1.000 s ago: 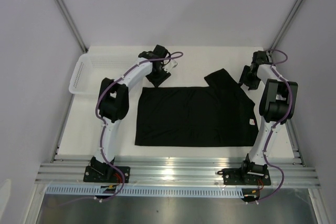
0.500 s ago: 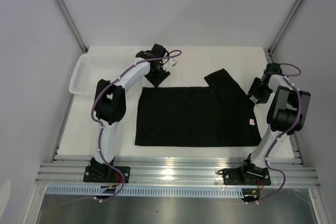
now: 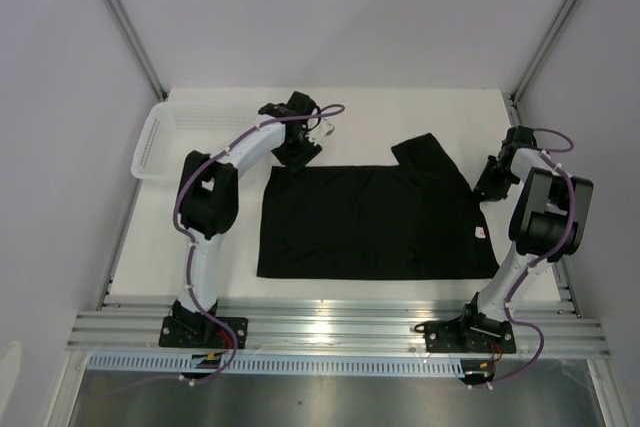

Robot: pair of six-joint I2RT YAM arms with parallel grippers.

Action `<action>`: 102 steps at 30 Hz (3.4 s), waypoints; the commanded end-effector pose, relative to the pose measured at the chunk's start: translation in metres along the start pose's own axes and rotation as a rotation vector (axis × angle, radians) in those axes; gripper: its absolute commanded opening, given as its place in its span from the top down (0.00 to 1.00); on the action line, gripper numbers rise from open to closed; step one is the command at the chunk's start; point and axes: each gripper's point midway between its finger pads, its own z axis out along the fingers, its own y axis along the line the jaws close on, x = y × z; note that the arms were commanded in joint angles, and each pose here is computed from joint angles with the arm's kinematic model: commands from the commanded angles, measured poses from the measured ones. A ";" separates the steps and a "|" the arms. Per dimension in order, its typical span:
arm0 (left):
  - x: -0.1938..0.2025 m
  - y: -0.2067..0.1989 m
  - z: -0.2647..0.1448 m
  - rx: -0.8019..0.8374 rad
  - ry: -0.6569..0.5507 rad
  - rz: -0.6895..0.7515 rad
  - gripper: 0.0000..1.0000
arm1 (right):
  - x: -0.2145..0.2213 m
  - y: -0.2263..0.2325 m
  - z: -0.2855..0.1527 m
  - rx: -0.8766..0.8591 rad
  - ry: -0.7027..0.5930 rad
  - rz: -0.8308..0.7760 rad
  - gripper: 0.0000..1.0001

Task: Roll the t-shirts
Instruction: Fold the tshirt

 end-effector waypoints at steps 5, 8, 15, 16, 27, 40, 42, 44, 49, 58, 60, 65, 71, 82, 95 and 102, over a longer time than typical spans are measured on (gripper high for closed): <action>-0.013 0.006 -0.026 -0.015 -0.088 -0.015 0.47 | -0.020 -0.016 0.008 0.011 -0.048 0.066 0.86; -0.014 0.005 -0.026 -0.012 -0.090 -0.025 0.47 | -0.023 -0.021 0.012 0.025 -0.038 0.073 0.93; -0.011 0.004 -0.018 -0.010 -0.071 -0.025 0.47 | -0.035 -0.029 0.015 0.022 -0.050 0.113 0.98; -0.010 0.004 -0.016 -0.007 -0.064 -0.026 0.47 | -0.040 -0.034 0.015 0.034 -0.057 0.119 0.98; -0.037 0.009 0.005 -0.001 -0.065 -0.100 0.46 | -0.072 -0.045 -0.003 0.044 -0.102 0.097 0.70; -0.041 -0.001 0.005 0.098 -0.074 -0.396 0.38 | -0.102 0.028 0.000 -0.071 -0.176 -0.079 0.46; -0.032 0.000 0.013 0.072 -0.042 -0.434 0.35 | -0.104 0.032 0.008 -0.069 -0.161 -0.085 0.48; -0.030 0.006 0.017 0.041 -0.033 -0.432 0.35 | -0.101 0.033 0.022 -0.057 -0.129 -0.096 0.49; -0.034 0.017 0.025 0.019 -0.038 -0.430 0.25 | -0.096 0.032 0.033 -0.047 -0.107 -0.105 0.50; -0.035 0.023 0.034 0.063 -0.023 -0.451 0.40 | -0.095 0.035 0.039 -0.051 -0.098 -0.109 0.58; -0.033 0.020 0.033 0.090 -0.015 -0.489 0.44 | -0.092 0.036 0.039 -0.050 -0.095 -0.111 0.62; -0.033 0.028 0.034 0.062 -0.032 -0.393 0.48 | -0.088 0.036 0.038 -0.053 -0.095 -0.105 0.71; -0.027 0.014 0.034 0.047 0.054 -0.232 0.48 | -0.085 0.045 0.038 -0.062 -0.101 -0.121 0.72; -0.018 0.001 0.044 0.106 0.110 -0.318 0.61 | -0.083 0.046 0.035 -0.059 -0.106 -0.122 0.78; -0.022 0.028 0.033 -0.077 0.043 -0.274 0.55 | -0.085 0.048 0.032 -0.066 -0.120 -0.116 0.79; -0.027 0.028 0.040 -0.046 0.074 -0.231 0.69 | -0.083 0.050 0.034 -0.078 -0.111 -0.118 0.84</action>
